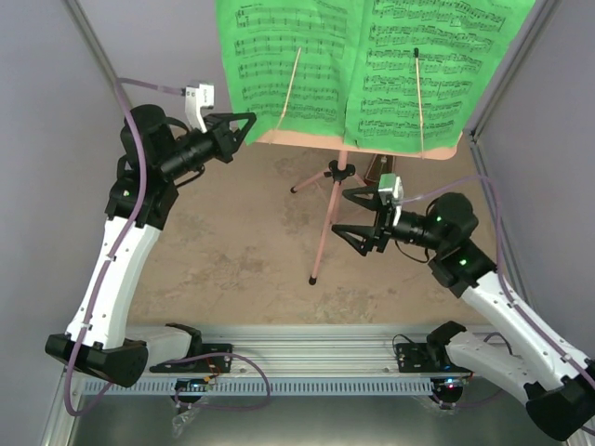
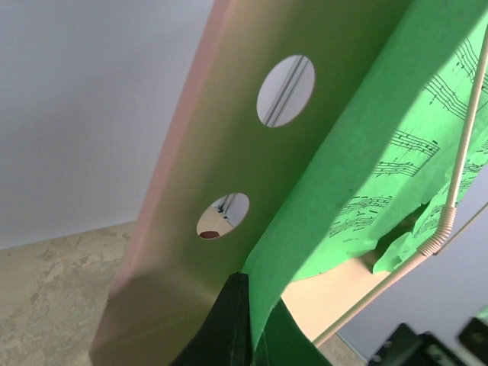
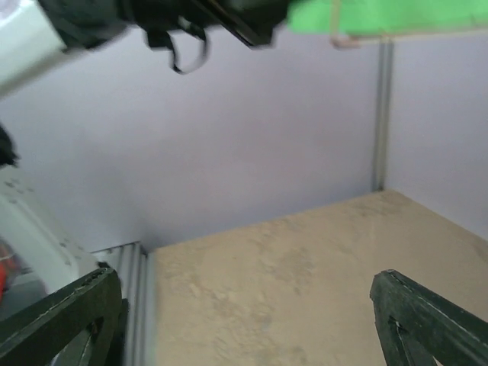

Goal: Pack up the instrument practice props

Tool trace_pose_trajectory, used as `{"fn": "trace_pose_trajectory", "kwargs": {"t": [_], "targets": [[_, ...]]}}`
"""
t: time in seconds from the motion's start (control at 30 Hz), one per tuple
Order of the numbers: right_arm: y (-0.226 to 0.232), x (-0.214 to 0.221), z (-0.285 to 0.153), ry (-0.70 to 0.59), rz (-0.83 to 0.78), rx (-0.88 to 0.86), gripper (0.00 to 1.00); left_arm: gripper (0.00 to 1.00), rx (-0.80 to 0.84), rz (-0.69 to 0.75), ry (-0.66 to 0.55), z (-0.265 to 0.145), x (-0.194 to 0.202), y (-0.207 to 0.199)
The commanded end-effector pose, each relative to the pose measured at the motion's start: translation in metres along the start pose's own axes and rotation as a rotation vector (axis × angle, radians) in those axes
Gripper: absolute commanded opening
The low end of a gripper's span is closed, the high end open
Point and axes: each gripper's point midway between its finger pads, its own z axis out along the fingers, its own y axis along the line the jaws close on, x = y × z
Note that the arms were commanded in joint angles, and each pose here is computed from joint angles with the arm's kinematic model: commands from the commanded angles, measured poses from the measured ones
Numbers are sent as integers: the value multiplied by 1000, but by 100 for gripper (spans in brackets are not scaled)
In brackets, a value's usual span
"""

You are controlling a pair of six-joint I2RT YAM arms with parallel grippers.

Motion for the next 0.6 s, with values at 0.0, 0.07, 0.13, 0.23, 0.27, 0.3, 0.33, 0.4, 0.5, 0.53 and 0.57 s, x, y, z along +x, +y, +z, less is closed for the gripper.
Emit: {"fn": "trace_pose_trajectory", "kwargs": {"t": [0.0,0.07,0.13,0.23,0.27,0.3,0.33,0.4,0.5,0.53,0.57], "targets": [[44,-26,-4,66,59,-171,91,0,-15,13,-48,-1,-9,0],[60,-50,-3,13,48,-215,90,0,-23,17,-51,-2,-8,2],[65,-75,-1,-58,59,-199,90,0,-32,14,-45,-1,-6,5],[50,-110,11,-103,134,-104,89,0,-40,12,-42,0,-4,7],[45,-121,16,-107,148,-80,88,0,-38,11,-41,0,-4,7],[43,-131,21,-108,155,-65,86,0,-35,11,-37,0,-4,7],[43,-141,27,-120,146,-61,85,0,-32,10,-36,1,-4,6],[41,-158,34,-162,136,-34,84,0,-29,0,-23,3,-1,7],[36,-185,43,-236,123,-5,82,0,-26,-4,-12,4,2,8],[33,-192,46,-245,125,6,81,0,-27,-4,-10,3,2,8],[30,-198,51,-250,129,13,80,0,-27,-4,-8,4,3,8]]}}
